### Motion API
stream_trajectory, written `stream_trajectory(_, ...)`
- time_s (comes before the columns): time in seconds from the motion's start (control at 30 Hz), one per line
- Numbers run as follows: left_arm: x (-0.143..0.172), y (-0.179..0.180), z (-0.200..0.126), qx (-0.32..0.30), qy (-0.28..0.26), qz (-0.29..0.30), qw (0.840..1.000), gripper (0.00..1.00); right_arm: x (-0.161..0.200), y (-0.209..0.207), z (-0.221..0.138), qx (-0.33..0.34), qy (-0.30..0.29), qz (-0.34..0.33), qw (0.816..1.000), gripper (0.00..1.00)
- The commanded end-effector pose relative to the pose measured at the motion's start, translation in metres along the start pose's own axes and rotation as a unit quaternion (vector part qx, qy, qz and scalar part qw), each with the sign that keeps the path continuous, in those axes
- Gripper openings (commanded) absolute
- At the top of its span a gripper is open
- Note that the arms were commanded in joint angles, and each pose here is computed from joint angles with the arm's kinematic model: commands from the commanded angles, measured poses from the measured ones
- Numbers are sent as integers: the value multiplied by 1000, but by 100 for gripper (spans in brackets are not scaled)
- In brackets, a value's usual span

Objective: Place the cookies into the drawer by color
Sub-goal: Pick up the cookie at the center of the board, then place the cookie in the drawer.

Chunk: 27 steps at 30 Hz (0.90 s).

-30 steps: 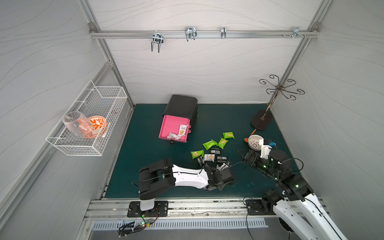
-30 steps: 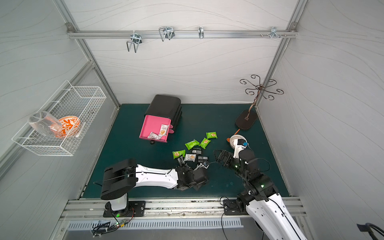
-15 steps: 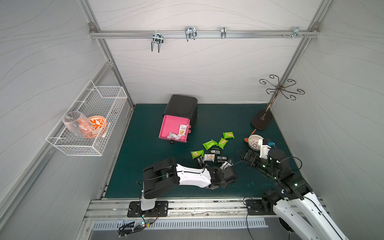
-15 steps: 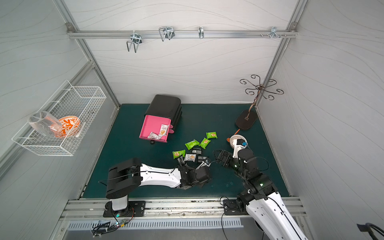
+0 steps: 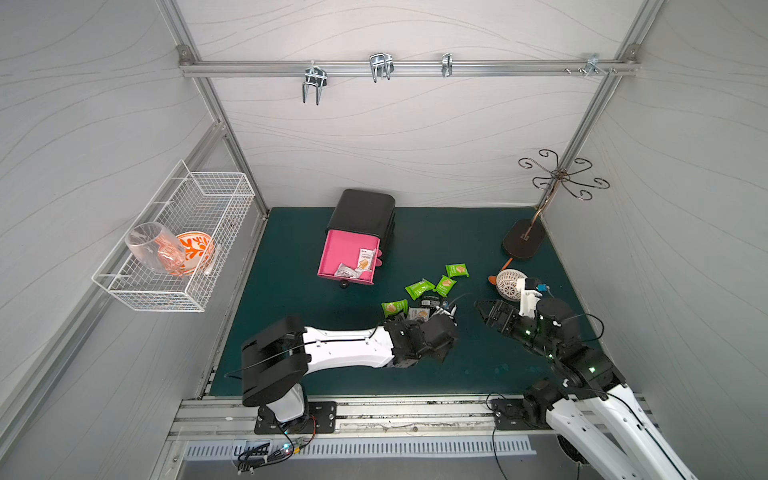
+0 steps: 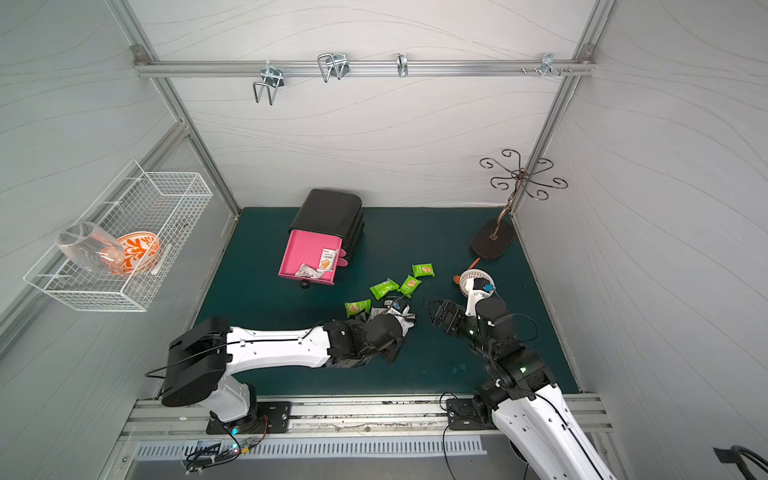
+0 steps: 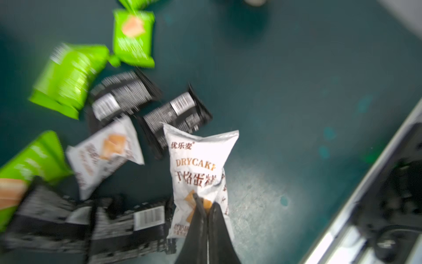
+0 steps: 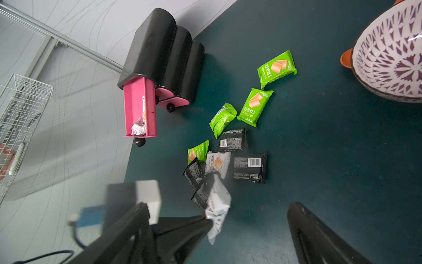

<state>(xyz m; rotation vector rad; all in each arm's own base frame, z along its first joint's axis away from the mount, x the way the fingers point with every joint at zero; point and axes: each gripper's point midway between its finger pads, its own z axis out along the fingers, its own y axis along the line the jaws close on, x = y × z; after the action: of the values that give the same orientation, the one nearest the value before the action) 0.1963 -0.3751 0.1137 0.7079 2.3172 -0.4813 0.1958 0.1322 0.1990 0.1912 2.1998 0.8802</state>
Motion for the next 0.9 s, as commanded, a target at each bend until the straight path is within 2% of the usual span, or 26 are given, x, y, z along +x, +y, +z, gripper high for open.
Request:
stream_trajectory(0.0, -48, 14, -25, -2, -69, -10, 998, 0, -2, 4, -3, -9, -5, 4, 1000, 99)
stream_trajectory(0.2, -98, 83, -53, -77, -123, -26, 989, 0, -1, 4, -2, -11, -3, 7, 1000, 99)
stream_trajectory(0.37, -120, 147, -72, -140, -144, -55, 978, 0, -2, 3, -1, -9, -8, 5, 1000, 99)
stream_trajectory(0.67, -119, 266, -83, -227, -137, -164, 950, 0, -3, 7, 5, -12, 2, 5, 1000, 99)
stream_trajectory(0.87, -109, 311, -74, -240, -117, -214, 940, 0, -2, 5, 3, -9, 2, 1, 1000, 99)
